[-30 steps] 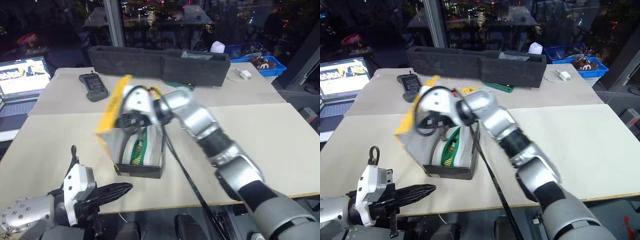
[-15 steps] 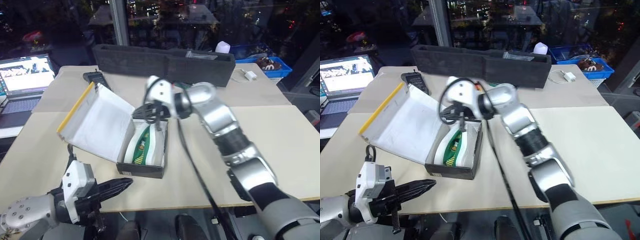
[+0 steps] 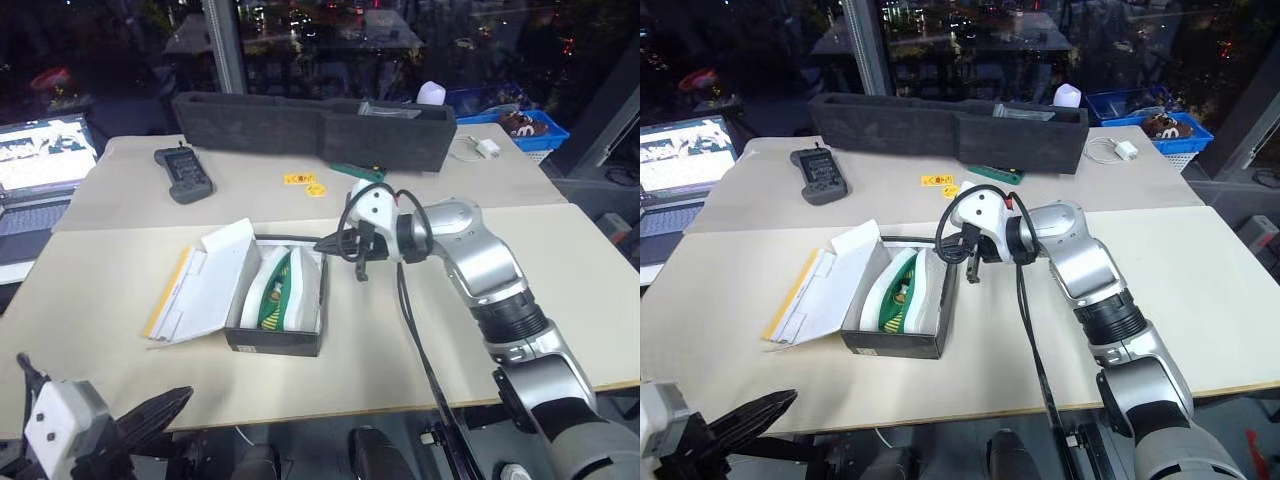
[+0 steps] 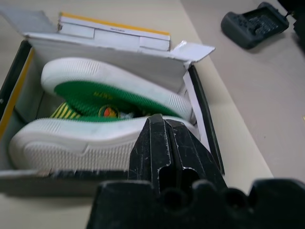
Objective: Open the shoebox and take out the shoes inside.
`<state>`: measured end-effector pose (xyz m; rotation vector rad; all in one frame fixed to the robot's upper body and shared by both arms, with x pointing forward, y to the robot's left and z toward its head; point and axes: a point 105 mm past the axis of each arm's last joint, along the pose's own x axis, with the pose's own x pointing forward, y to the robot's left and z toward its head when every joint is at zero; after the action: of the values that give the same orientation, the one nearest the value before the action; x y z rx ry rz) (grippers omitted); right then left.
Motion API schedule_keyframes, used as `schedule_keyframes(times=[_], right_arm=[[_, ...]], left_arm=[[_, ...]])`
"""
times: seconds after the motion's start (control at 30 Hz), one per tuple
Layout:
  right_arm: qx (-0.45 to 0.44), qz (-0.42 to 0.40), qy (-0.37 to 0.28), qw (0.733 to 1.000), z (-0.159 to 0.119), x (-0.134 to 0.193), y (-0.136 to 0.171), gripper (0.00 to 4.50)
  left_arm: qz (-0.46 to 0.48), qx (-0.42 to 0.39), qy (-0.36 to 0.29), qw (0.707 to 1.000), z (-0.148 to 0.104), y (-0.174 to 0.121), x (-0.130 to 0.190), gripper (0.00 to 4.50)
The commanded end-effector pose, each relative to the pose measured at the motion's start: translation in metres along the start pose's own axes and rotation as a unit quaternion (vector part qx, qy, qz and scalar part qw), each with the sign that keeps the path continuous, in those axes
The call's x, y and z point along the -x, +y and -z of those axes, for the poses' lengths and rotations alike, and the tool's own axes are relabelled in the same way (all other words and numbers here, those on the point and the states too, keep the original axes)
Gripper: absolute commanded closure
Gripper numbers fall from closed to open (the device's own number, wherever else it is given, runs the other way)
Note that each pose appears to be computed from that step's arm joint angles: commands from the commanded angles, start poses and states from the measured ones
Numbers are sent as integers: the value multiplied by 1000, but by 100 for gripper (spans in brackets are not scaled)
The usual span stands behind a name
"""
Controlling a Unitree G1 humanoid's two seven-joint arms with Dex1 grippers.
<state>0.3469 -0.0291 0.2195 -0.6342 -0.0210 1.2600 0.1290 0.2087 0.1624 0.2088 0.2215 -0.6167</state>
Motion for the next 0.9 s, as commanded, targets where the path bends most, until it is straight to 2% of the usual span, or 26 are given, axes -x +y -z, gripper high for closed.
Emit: schedule_keyframes(times=[0.03, 0.17, 0.27, 0.5, 0.6, 0.77, 0.9], right_arm=[[7, 31, -5, 999, -2, 6, -5, 443], [23, -1, 7, 1000, 1, 19, 10, 443], [71, -65, 20, 995, -3, 25, 33, 443], [204, -113, 52, 971, -6, 19, 47, 443], [231, -112, 58, 965, -5, 12, 44, 374], [271, -100, 55, 956, -14, 0, 29, 199], [350, -79, 45, 932, -27, -14, 18, 61]], left_arm=[[12, -30, -31, 999, -14, -1, -10, 449], [22, -44, -52, 997, -25, 8, -19, 449], [23, -52, -64, 996, -32, 22, -29, 449], [37, -50, -66, 996, -37, 36, -49, 449], [42, -49, -68, 996, -38, 38, -56, 450], [48, -46, -72, 995, -40, 38, -61, 450], [51, -43, -72, 995, -39, 38, -63, 450]])
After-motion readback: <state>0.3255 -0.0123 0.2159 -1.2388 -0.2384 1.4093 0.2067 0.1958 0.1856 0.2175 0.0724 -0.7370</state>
